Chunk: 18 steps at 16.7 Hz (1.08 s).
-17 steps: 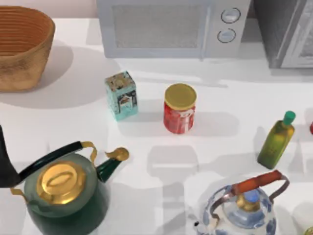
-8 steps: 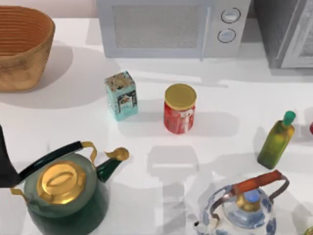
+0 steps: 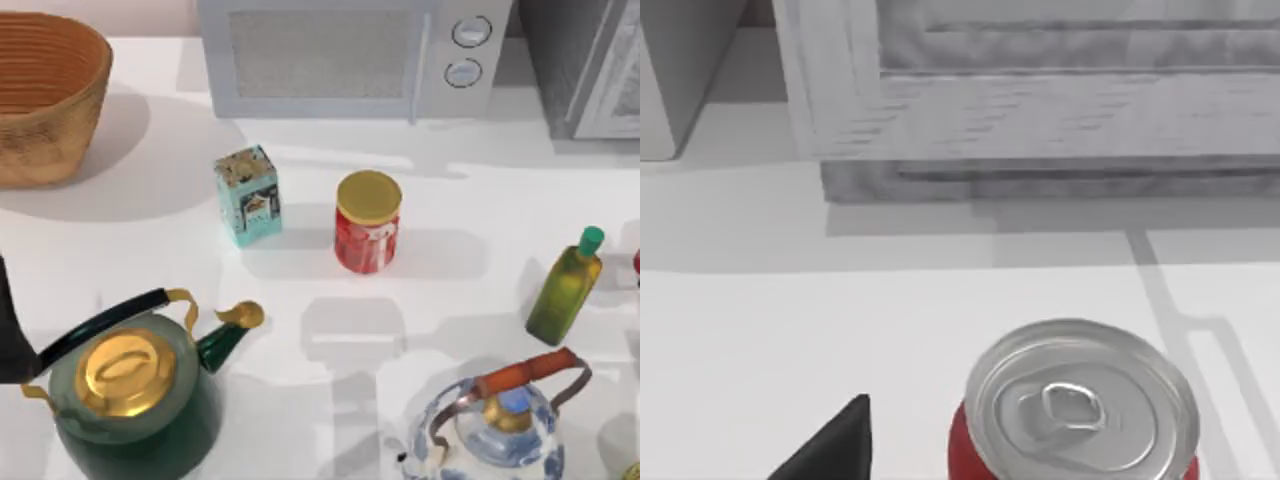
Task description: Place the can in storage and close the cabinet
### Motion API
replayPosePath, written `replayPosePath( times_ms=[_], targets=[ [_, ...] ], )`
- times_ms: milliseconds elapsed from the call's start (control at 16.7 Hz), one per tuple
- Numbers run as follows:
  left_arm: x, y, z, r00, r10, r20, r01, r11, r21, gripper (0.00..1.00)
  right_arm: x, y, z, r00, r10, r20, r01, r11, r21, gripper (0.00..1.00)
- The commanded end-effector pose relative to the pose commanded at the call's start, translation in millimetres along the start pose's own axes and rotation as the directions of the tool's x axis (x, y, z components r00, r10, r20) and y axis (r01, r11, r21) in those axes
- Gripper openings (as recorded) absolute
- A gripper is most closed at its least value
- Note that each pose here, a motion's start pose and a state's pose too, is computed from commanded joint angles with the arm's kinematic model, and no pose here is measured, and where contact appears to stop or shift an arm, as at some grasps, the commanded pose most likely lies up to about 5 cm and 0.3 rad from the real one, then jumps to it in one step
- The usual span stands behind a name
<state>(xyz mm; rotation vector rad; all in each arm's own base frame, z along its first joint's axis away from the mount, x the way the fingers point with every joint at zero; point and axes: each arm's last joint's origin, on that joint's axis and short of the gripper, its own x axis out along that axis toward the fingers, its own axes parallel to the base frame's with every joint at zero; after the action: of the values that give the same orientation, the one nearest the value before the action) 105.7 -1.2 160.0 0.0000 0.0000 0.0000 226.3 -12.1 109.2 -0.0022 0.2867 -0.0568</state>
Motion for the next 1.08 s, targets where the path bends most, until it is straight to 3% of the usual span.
replayPosePath(
  times_ms=[240,660,1080],
  targets=[
    [0,0,0,1.000,0.000,0.000,0.000,1.000,0.000,1.00,3,4,-27,0.994,0.042,-0.100,-0.042,0.999,-0.001,1.00],
    [0,0,0,1.000,0.000,0.000,0.000,1.000,0.000,1.00,5,4,-28,0.993,0.043,-0.106,-0.044,0.999,-0.002,1.00],
    [0,0,0,1.000,0.000,0.000,0.000,1.000,0.000,1.00,51,7,-31,0.993,0.046,-0.106,-0.046,0.999,-0.003,1.00]
  ],
)
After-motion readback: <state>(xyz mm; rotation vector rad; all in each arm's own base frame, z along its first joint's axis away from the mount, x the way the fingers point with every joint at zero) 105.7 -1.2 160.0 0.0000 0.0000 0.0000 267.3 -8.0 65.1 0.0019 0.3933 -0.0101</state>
